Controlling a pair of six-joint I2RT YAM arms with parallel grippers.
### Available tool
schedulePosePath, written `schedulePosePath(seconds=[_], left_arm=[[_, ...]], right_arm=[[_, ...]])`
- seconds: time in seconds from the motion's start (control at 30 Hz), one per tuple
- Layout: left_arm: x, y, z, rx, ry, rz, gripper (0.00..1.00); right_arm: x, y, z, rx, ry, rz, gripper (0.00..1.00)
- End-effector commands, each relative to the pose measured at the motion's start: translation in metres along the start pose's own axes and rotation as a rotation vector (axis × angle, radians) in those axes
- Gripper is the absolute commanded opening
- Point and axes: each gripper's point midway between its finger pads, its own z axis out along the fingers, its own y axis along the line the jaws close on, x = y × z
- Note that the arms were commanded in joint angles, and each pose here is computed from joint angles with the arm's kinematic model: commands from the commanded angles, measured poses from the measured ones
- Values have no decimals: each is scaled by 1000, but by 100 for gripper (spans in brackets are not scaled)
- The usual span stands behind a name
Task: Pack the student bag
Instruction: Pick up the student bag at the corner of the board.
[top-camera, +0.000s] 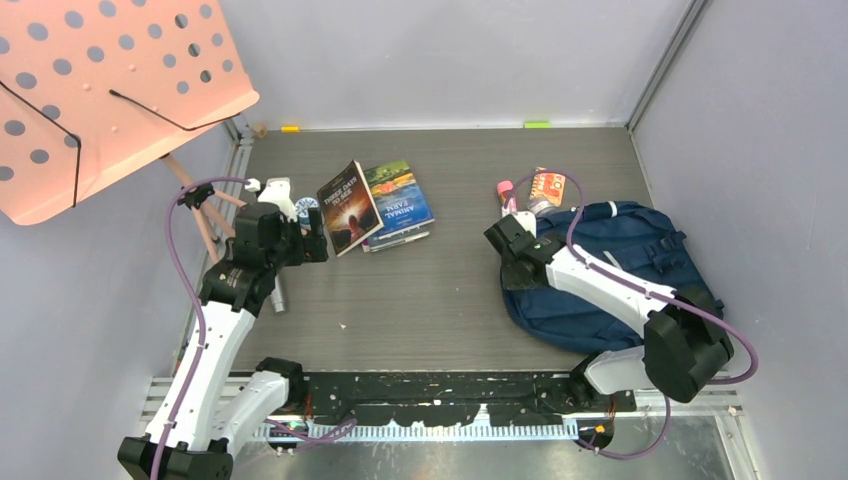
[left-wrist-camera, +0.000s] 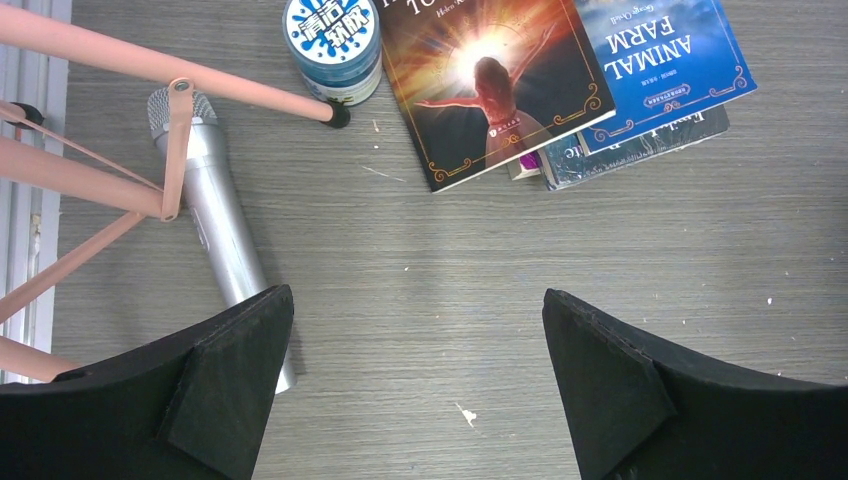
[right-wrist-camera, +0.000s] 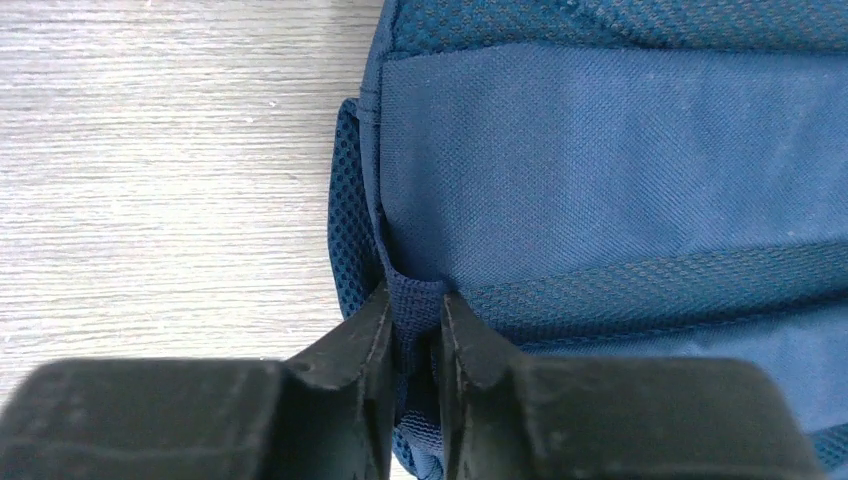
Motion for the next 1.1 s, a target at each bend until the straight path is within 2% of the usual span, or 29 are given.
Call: schedulePosePath(seconds=[0.0,0.03,0.1,0.2,0.33,0.63,0.83,1.07], left_arm=[[-6,-3,-1,20,-29,15,99],[-6,-3,-1,20,-28,16,99],[-5,-3,-1,19,-25,16,99],[-6,-3,-2,19,-28,15,99],[-6,-3,-3,21,-30,15,99],[-8,-3,-5,20,-41,15,99],[-8,-5,-7,36,-48,12,99],[-10,-7,-9,49,-59,10,99]], right_arm=[[-23,-6,-18,77,-131,13,16],[-28,-4,-25,67,-151,20,8],[-39,-3,-45,40,-209,36,1],[-64,-1,-87,-33,-358,40,1],[-93,-3,-146,-139,-493,38,1],[-132,-20,-249,-182,-542,-8,1],[-153,-26,-332,-356,-673,48,1],[-161,-8,-394,-604,-766,49,1]])
